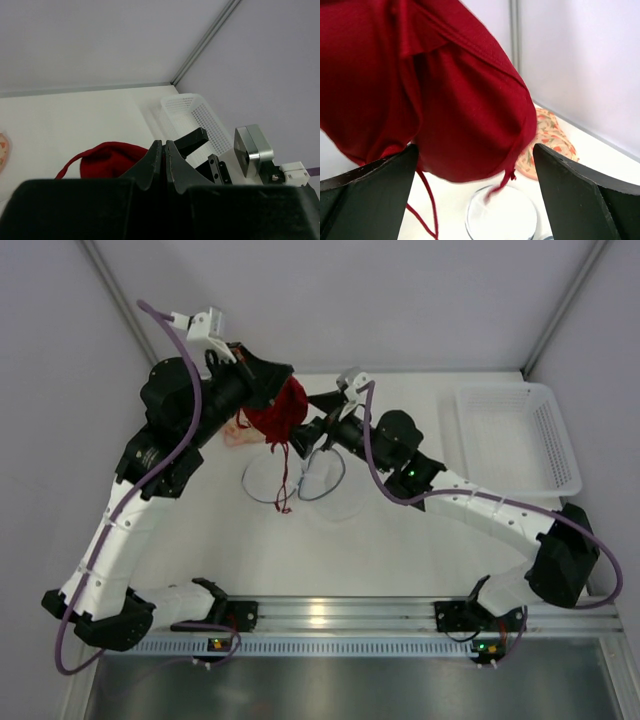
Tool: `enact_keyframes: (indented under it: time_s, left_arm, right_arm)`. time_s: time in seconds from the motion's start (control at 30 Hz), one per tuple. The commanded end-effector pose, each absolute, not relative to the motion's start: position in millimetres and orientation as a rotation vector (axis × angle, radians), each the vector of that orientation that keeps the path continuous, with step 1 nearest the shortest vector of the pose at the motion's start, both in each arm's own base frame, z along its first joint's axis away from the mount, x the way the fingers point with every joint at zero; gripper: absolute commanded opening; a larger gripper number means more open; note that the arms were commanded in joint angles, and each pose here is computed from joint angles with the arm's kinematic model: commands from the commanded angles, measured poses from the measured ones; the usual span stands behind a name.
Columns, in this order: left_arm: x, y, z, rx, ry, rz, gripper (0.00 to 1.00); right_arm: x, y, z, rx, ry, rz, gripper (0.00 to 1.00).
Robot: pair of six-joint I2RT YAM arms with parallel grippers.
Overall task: Place the bra in the laundry bag and zip it closed
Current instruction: Adjust the bra.
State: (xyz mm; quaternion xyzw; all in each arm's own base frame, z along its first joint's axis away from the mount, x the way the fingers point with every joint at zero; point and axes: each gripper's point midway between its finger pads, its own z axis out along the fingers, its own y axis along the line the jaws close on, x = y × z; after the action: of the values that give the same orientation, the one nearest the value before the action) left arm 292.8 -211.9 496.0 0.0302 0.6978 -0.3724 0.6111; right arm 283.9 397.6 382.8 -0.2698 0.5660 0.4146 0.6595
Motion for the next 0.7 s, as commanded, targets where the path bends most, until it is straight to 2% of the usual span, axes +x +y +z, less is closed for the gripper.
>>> enact_keyframes:
  time_s: [0.0,0.43,0.67]
  left_arm:
    - [284,-213,526,0.059,1.496,-0.937,0.0]
    - [306,-199,503,-0.029,1.535,-0.815,0.0]
    - [302,-200,505,-0.034,1.522,-0.842,0.0]
  right_arm:
    - [280,396,442,-0.456,1.152,1.007,0.99]
    - [262,403,454,-0.331,1.163,1.111,0.99]
    - [278,414,453,-0.246,1.223,1.084,0.99]
